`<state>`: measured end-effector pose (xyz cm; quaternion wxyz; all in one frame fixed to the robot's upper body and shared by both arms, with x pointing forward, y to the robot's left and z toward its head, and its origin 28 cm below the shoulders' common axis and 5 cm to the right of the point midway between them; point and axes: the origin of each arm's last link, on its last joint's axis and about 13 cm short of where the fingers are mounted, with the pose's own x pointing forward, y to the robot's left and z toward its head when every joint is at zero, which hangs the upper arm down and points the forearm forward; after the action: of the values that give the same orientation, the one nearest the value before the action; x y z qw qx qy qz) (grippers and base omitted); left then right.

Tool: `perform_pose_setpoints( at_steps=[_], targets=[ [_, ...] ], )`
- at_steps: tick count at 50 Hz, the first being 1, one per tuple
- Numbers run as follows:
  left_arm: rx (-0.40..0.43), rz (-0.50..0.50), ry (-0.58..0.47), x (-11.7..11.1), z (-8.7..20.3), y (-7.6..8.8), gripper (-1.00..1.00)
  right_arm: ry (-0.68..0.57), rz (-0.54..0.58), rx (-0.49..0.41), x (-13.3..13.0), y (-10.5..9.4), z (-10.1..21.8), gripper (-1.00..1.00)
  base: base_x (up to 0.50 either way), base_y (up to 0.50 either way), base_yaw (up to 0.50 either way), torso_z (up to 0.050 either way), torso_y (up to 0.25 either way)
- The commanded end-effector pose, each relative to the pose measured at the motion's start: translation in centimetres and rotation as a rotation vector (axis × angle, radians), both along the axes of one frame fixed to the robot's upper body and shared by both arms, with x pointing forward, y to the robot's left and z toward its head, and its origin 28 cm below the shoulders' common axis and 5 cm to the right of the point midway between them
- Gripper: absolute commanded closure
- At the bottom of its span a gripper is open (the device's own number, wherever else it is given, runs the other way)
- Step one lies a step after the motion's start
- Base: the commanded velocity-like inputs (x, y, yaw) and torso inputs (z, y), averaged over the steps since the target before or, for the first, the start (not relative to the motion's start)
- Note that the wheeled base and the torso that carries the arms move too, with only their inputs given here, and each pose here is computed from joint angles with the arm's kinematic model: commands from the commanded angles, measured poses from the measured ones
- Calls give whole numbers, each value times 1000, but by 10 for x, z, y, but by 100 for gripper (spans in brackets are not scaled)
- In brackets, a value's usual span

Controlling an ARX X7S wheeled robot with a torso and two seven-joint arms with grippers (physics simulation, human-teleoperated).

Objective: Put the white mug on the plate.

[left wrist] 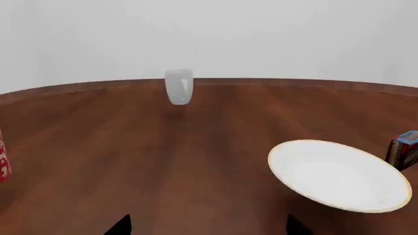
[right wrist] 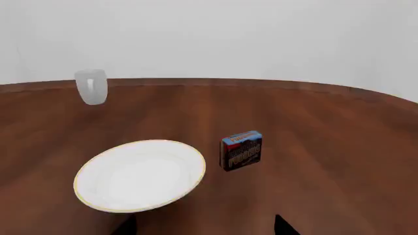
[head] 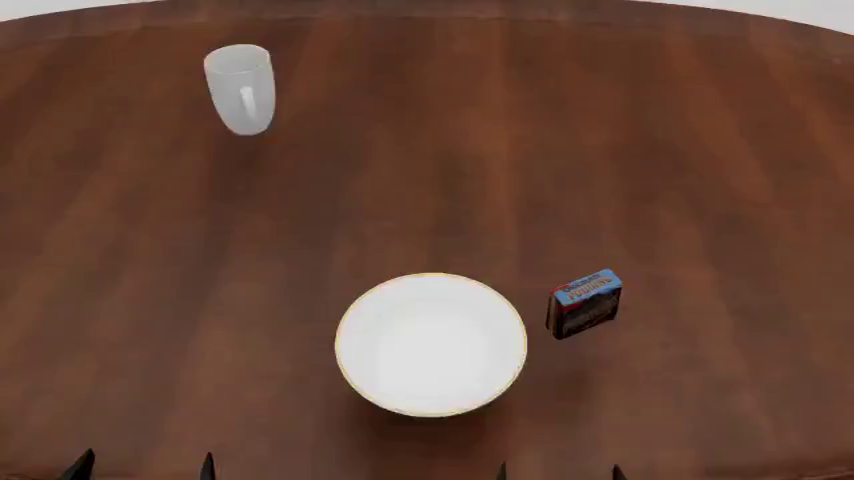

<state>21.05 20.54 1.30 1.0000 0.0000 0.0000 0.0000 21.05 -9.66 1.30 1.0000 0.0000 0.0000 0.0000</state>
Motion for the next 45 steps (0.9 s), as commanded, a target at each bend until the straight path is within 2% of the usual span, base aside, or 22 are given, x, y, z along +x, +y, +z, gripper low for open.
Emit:
perform_pose_setpoints(
  at_steps=[1, 18, 23, 26, 27, 28, 33, 36, 40, 45],
  targets=[
    [0, 0, 0, -1, 1, 0, -100, -1, 0, 0, -2, 0, 0, -100, 0, 0, 0, 0, 0],
    [-9, -11, 29, 5, -13, -3, -100, 42, -27, -22, 14, 1, -7, -100, 0, 0, 0, 0, 0],
    [-9, -14, 14, 9, -2, -1, -100, 38, -48, -40, 22, -2, 2, -100, 0, 0, 0, 0, 0],
    [50, -16, -67, 15, 29, 1, -100, -34, -54, -39, 35, -5, 34, -100, 0, 0, 0, 0, 0],
    [48, -17, -81, 16, 36, 2, -100, -57, -60, -40, 38, -6, 43, -100, 0, 0, 0, 0, 0],
    [38, -24, -103, 18, 49, 4, -100, -94, -73, -48, 43, -7, 60, -100, 0, 0, 0, 0, 0],
    [121, -7, -239, 22, 104, 9, -100, -250, -45, -74, 50, -10, 131, -100, 0, 0, 0, 0, 0],
    [101, -13, -278, 24, 130, 13, -100, -308, -43, -108, 53, -12, 162, -100, 0, 0, 0, 0, 0],
    [88, -20, -287, 29, 148, 14, -100, -340, -32, -89, 56, -15, 186, -100, 0, 0, 0, 0, 0],
    [64, -9, -307, 33, 158, 17, -100, -367, -33, -92, 59, -16, 194, -100, 0, 0, 0, 0, 0]
  ],
)
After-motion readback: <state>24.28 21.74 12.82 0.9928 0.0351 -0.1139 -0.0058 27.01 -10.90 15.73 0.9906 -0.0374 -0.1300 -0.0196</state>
